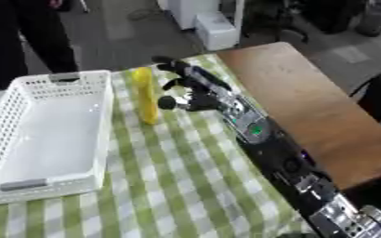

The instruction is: Pick up objects on the table and place them in the box.

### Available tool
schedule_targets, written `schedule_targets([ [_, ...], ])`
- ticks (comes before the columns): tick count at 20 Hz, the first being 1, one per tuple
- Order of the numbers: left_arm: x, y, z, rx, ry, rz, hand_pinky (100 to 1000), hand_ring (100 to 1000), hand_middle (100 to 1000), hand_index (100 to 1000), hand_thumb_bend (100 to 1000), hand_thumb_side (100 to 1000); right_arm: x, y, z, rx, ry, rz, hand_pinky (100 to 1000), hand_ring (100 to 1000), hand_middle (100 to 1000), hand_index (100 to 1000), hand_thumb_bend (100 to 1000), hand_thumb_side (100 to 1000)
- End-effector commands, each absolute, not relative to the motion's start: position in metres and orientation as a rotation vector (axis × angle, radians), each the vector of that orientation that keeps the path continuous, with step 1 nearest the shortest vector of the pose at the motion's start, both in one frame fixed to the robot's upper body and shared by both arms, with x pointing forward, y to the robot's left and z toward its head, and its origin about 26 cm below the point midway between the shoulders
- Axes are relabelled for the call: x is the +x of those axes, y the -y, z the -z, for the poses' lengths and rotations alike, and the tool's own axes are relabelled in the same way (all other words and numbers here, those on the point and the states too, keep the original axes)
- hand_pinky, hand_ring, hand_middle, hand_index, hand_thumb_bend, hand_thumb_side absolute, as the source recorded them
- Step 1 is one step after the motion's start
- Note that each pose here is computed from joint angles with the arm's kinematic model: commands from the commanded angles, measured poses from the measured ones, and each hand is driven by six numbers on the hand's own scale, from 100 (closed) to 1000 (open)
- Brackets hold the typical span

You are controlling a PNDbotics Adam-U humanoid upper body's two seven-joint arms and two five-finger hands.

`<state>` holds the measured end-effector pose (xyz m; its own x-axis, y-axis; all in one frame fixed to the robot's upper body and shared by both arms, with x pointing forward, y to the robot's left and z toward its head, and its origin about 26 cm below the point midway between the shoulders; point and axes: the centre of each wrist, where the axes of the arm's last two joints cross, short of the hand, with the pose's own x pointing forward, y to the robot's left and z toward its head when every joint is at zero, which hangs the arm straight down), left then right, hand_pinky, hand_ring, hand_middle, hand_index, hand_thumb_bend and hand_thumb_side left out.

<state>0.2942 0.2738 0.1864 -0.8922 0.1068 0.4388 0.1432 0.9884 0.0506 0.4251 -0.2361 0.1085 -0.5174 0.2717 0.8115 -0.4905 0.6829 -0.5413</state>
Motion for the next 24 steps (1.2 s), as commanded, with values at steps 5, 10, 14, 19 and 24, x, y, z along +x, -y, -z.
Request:
schedule_targets([
  [5, 0.293, -0.272, -0.194, -0.194, 2.709, 0.125, 655, 606, 850, 891, 380, 769, 0.436, 0.240, -0.127, 0.129, 1.951, -0.989, 735, 1000, 1000, 1000, 1000, 653],
  [10, 0.294, -0.271, -0.195, -0.198, 2.712, 0.124, 655, 606, 850, 891, 380, 769, 0.439, 0.239, -0.125, 0.115, 1.958, -0.990, 724, 1000, 1000, 1000, 1000, 655],
  [14, 0.294, -0.271, -0.196, -0.202, 2.715, 0.123, 655, 607, 850, 891, 380, 769, 0.440, 0.242, -0.124, 0.085, 1.995, -1.020, 716, 1000, 1000, 1000, 1000, 653],
  [19, 0.294, -0.270, -0.196, -0.206, 2.717, 0.123, 655, 607, 851, 891, 380, 769, 0.442, 0.242, -0.118, 0.100, 2.015, -1.035, 699, 1000, 1000, 1000, 1000, 657],
  [24, 0.295, -0.270, -0.198, -0.211, 2.724, 0.123, 655, 607, 851, 891, 380, 769, 0.448, 0.243, -0.111, 0.140, 1.998, -1.015, 682, 1000, 1000, 1000, 1000, 667],
])
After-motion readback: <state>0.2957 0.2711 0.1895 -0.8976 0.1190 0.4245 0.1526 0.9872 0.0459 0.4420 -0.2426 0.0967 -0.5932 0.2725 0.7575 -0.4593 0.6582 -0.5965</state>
